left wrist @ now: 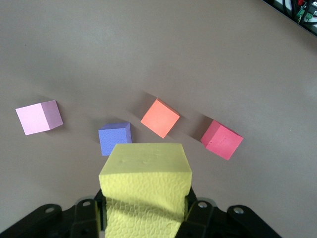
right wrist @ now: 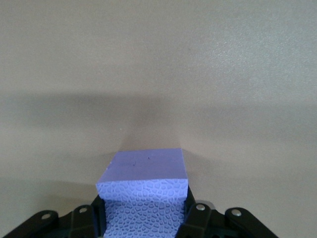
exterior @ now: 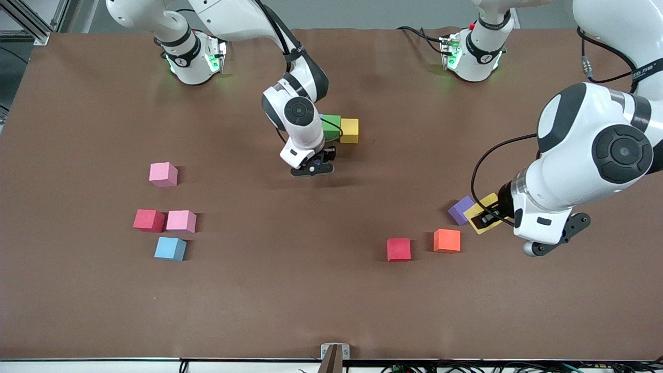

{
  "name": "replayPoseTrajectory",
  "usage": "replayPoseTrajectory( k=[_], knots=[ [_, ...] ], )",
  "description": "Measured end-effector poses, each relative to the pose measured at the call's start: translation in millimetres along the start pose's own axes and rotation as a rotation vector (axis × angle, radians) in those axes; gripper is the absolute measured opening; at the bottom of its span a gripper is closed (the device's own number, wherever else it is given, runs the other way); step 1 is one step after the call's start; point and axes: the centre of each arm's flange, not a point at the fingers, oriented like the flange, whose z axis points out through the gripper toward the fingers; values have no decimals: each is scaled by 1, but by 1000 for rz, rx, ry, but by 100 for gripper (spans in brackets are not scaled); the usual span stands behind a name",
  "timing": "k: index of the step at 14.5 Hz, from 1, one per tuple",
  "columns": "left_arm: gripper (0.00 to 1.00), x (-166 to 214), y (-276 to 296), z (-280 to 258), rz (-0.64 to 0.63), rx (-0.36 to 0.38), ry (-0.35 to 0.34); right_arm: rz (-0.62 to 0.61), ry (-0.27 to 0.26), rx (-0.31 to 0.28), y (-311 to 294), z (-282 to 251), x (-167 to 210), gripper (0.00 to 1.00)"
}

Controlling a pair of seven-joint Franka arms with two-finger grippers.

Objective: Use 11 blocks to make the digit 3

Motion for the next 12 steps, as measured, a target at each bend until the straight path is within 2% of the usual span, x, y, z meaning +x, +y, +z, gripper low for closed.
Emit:
replayPoseTrajectory(
  k=[12],
  knots=[
    [56, 0, 0, 0, 10, 1, -1, 8, 0, -5, 5, -1, 3, 56]
  ],
)
